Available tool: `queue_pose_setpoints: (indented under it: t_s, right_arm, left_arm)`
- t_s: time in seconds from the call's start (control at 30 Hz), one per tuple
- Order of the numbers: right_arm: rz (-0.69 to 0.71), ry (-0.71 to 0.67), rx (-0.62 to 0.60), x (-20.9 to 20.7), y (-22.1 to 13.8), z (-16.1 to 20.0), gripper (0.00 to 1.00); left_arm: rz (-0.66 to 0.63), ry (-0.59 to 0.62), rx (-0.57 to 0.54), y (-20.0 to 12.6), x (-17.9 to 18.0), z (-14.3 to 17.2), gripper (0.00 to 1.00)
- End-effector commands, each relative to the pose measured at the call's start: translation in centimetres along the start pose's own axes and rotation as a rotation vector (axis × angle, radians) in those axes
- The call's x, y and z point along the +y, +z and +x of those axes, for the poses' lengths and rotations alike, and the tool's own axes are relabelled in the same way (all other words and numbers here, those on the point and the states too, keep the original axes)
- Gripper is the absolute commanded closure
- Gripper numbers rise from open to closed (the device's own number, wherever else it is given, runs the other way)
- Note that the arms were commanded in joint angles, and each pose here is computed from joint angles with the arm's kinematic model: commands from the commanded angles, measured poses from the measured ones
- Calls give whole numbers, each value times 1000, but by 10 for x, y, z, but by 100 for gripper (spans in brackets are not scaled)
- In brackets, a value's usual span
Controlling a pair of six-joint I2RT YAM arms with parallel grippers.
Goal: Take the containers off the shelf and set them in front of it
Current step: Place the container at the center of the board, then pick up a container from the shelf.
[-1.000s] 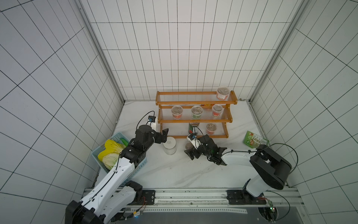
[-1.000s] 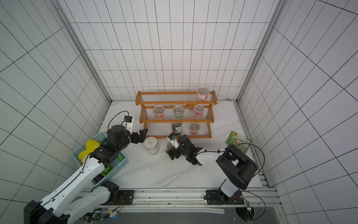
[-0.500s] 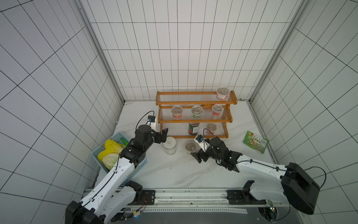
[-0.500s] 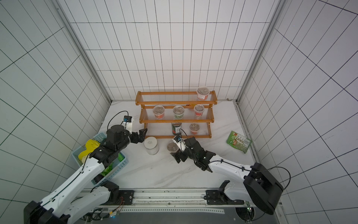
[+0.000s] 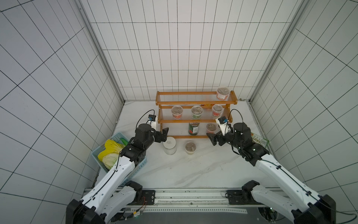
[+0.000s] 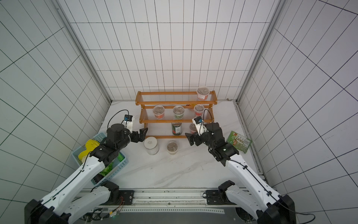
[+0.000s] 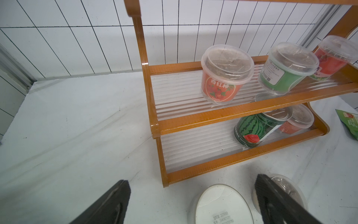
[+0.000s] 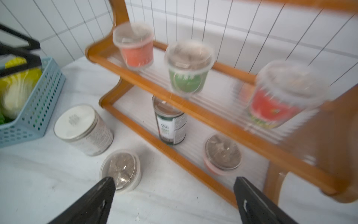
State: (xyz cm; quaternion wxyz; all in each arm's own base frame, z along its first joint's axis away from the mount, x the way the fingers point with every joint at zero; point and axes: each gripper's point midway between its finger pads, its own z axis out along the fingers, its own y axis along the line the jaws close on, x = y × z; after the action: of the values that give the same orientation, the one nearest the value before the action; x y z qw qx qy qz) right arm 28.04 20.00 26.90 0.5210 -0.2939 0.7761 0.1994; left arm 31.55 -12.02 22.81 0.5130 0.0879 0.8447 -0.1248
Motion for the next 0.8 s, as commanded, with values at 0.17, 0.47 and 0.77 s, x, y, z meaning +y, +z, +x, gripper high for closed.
queue_pose_setpoints:
  t_s: [0.17,0.47,0.77]
  right_arm:
    - [117,7,-32,-61,-25,-92,1]
    - [132,66,-21,-114,16,-132,1]
    - [164,106,12,-149,48,-132,1]
  left_arm:
    - [34,5,-31,-4,-6,-17,1]
    - [90,3,-54,-9,-17,-27,2]
    - [153,-14,-68,-10,-27,-30,1]
